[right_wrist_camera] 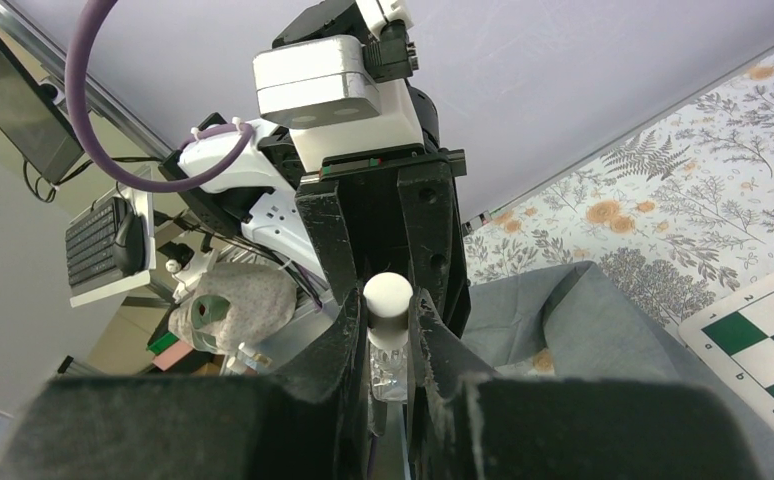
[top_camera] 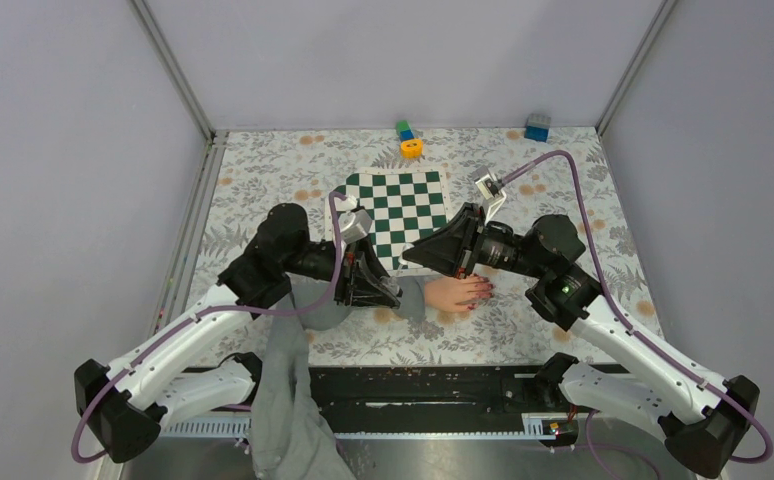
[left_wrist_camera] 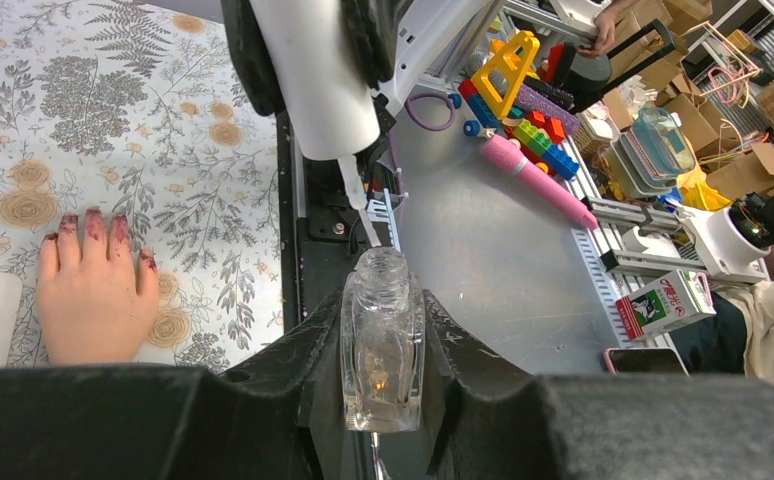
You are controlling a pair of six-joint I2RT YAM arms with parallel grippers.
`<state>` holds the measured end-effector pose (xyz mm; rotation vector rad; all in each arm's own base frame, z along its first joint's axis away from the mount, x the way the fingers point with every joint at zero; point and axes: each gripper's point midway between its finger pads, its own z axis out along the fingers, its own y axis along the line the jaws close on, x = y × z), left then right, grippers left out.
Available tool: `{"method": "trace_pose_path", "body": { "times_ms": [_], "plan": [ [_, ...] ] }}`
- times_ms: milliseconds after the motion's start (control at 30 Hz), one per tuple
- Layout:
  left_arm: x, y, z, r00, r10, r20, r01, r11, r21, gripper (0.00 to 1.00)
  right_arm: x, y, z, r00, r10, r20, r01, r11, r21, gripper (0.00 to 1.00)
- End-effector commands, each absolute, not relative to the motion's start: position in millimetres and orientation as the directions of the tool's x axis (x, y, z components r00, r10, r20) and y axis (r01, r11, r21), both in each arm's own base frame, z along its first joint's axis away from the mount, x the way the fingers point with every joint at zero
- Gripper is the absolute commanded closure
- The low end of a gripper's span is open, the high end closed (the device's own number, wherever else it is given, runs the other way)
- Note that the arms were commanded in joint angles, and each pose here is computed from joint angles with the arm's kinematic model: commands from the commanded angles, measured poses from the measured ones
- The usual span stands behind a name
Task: Paint the nails
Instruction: Close the nail polish bottle.
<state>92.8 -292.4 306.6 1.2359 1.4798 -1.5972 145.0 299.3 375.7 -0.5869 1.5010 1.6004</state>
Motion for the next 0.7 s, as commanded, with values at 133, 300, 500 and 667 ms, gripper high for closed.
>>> {"method": "trace_pose_path", "body": {
  "times_ms": [133, 300, 500, 667],
  "plan": [
    [91.7, -294.9, 318.3, -0.315, 0.108, -0.943, 0.92, -0.21, -0.332, 1.0, 136.8, 297.7, 404.7, -0.481, 0.3, -0.824, -0.859, 0.027, 0.511, 1.0],
    [92.2, -295.0, 318.2, -0.314, 0.106, -0.944, 0.921, -0.207, -0.33, 1.0, 136.8, 298.8, 400.7, -0.491, 0.289, -0.822, -0.854, 0.026, 0.519, 1.0],
    [95.6, -295.8, 317.6, -0.309, 0.099, -0.946, 0.928, -0.186, -0.323, 1.0, 134.1, 301.0, 398.0, -0.503, 0.272, -0.82, -0.85, 0.013, 0.526, 1.0],
    [96.0, -295.6, 317.9, -0.309, 0.098, -0.946, 0.929, -0.185, -0.322, 1.0, 133.8, 304.1, 395.1, -0.512, 0.264, -0.817, -0.846, 0.008, 0.533, 1.0]
  ]
}}
